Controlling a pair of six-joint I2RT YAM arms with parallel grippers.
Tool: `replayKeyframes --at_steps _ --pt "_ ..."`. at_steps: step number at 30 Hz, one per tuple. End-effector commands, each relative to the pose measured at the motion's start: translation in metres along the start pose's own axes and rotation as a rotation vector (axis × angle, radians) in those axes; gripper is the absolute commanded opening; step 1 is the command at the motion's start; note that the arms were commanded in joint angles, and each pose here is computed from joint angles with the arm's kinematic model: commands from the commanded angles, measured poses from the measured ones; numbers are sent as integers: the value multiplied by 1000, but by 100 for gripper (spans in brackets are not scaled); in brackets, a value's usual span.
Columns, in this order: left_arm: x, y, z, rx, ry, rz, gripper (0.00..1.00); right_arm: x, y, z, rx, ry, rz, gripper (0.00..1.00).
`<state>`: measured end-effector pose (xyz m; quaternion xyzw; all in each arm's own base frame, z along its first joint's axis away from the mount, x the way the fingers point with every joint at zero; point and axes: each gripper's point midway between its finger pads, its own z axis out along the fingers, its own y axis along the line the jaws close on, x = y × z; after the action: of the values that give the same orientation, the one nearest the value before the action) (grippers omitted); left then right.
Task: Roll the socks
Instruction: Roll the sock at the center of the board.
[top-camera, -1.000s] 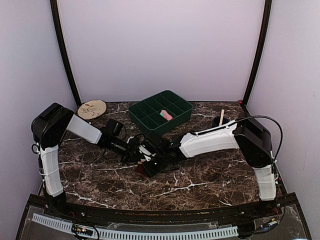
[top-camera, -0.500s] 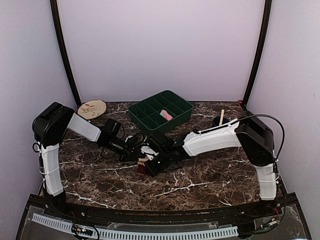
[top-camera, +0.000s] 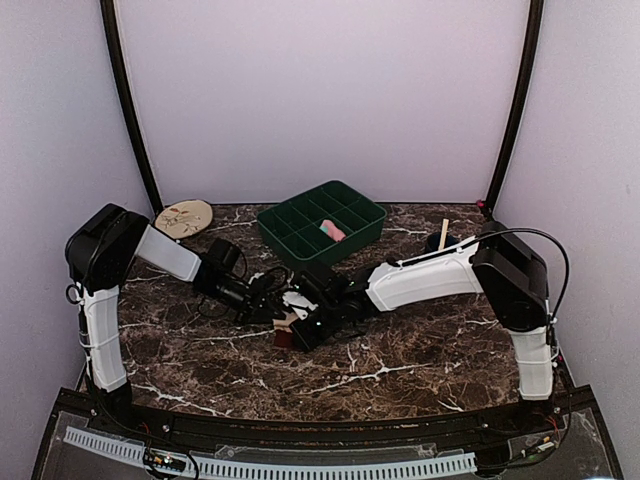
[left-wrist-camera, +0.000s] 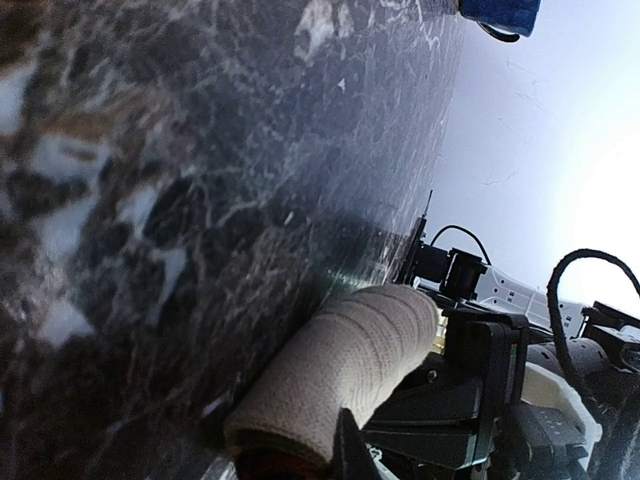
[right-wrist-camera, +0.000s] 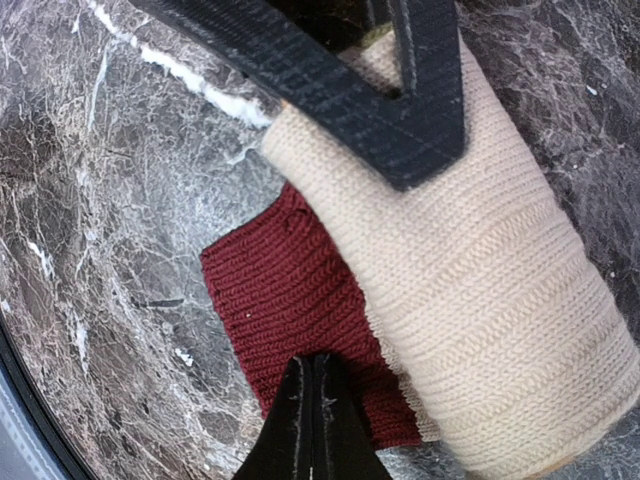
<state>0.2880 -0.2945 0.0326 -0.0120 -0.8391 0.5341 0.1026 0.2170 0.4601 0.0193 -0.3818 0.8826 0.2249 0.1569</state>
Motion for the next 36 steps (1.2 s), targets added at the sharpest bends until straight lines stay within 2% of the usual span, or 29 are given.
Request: replayKeyframes --at_steps 1,6,14,23,30,36 --pt "-6 13 -6 -54 -26 23 0 75 -40 10 133 262 61 0" --pt "-4 31 -6 -133 -43 26 0 68 -37 5 130 238 68 0" --pt "-5 46 -8 -199 -79 12 0 48 -28 -6 106 186 67 19" --pt "-8 52 -10 -222 -103 -5 0 18 -6 -26 29 109 74 26" --pt "-10 50 -8 -225 -119 -19 0 -11 11 -64 -37 8 108 29" --pt "-10 50 -6 -236 -130 -19 0 -31 -4 -96 -71 -94 195 36"
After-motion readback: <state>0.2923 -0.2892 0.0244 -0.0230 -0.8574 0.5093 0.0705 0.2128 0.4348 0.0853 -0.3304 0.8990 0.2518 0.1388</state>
